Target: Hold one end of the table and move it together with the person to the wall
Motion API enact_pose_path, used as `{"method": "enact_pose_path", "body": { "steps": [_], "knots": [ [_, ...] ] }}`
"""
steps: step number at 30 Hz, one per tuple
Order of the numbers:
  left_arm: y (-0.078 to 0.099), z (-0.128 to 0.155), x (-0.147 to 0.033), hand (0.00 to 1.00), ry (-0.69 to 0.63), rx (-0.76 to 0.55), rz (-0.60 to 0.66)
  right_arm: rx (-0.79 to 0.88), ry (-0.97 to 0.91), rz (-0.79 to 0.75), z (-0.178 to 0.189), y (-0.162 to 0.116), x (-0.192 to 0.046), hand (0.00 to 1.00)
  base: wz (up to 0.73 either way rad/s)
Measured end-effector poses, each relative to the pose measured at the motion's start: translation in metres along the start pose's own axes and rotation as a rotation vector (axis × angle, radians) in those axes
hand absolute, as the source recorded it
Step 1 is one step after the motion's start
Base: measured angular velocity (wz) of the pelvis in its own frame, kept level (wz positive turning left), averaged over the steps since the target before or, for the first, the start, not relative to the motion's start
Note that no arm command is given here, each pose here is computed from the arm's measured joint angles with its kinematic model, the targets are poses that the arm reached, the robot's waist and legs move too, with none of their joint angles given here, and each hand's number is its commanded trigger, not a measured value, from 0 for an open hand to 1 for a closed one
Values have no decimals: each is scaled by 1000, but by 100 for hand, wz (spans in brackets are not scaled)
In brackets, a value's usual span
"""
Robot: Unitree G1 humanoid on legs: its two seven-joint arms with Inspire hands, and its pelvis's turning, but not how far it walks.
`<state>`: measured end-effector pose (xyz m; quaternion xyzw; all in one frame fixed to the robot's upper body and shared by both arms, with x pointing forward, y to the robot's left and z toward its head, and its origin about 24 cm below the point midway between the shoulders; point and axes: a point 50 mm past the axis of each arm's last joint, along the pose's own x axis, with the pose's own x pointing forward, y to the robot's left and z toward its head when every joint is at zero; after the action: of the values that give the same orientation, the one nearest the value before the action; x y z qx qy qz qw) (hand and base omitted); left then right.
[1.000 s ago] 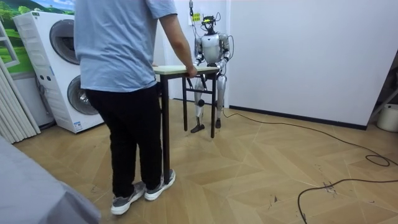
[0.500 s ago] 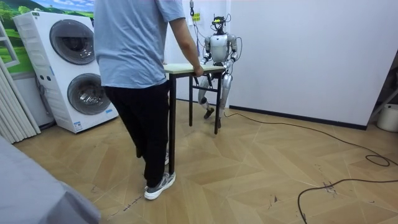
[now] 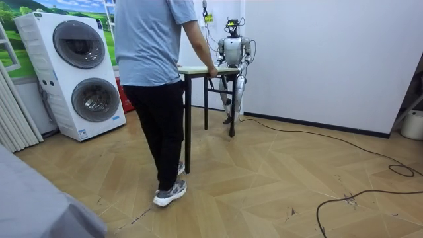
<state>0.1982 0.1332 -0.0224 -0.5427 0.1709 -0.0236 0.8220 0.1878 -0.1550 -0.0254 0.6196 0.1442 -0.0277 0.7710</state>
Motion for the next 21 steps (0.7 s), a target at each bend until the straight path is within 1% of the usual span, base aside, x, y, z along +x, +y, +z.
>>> {"method": "enact_pose_path", "body": {
  "steps": [3,6,8,10,14,15,17,19,21],
  "knots": [
    [2,-2,-3,100,7,-1,4,13,0,-9,-1,-3,-3,100,13],
    [-1,-1,-1,100,-1,-1,-5,16,0,0,0,-2,-1,100,9],
    [4,1,-3,100,-12,-7,6,17,13,-1,-4,-2,2,100,-24],
    [6,-3,-5,100,-8,-31,17,9,17,-4,-3,-2,3,100,-28],
    [14,-9,-15,100,-8,-63,16,-41,22,-6,-1,-3,3,100,-3],
    [18,-12,-20,100,-7,-76,22,-53,25,-8,-1,-4,2,100,0],
    [20,-15,-24,100,7,-80,25,-69,24,-8,0,-4,2,100,37],
    [17,-15,-23,100,23,-76,9,-67,6,-3,2,-3,3,100,72],
    [17,-20,-22,100,45,-50,24,-47,-8,-22,2,-7,-2,100,58]
  ]
}}
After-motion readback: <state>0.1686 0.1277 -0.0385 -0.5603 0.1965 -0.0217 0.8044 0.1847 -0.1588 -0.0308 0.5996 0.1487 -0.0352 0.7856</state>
